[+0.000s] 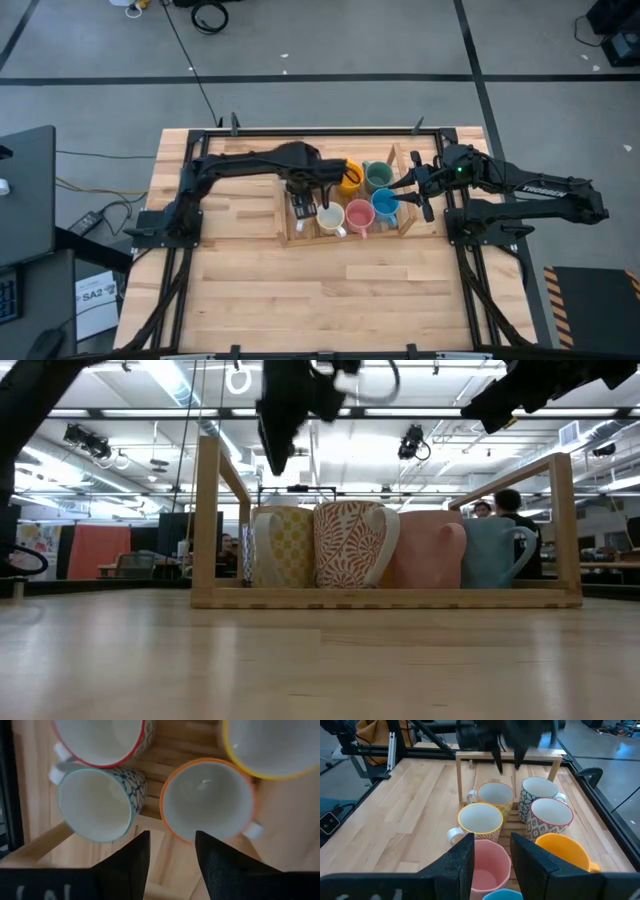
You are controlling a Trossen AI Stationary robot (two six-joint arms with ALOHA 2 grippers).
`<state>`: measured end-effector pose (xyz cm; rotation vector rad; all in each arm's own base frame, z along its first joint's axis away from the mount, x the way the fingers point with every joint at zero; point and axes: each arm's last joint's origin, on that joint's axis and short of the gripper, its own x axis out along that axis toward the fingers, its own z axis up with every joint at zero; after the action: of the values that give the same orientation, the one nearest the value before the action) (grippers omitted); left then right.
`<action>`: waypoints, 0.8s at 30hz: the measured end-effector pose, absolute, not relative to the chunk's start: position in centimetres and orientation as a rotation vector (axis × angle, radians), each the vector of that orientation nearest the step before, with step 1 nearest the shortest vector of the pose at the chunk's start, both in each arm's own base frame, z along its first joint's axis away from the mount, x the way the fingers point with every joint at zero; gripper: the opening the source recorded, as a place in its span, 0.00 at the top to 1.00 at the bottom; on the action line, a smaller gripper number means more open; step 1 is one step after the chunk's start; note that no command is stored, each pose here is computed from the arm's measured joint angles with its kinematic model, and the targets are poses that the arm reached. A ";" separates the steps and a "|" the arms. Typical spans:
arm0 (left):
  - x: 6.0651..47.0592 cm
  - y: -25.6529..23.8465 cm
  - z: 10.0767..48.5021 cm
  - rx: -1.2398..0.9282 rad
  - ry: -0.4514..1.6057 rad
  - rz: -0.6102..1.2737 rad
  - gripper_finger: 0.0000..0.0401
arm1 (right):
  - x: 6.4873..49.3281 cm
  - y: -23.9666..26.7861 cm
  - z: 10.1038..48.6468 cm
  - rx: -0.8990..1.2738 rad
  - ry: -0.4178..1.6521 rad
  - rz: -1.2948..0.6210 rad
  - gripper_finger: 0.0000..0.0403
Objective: Place coffee mugs
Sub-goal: Put the yellow cup on the shelf aligned with the blue cup, then return to Home Position
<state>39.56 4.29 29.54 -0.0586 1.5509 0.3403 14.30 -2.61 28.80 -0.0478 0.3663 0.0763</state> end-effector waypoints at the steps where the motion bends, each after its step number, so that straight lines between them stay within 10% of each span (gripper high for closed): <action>1: 39.1 4.1 30.4 -0.063 1.530 0.333 0.59 | 14.3 -2.6 28.8 -0.048 0.367 0.076 0.67; 15: 28.6 -1.5 43.7 0.066 1.038 0.315 0.59 | 14.3 -2.6 28.8 -0.024 0.366 0.071 0.67; 24: 23.4 -4.7 42.3 0.116 0.766 0.256 0.59 | 14.4 -2.6 29.1 -0.045 0.341 0.072 0.67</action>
<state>23.36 -4.67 42.28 0.1155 0.7662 0.2559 14.37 -2.64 29.05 -0.0451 0.3406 0.0721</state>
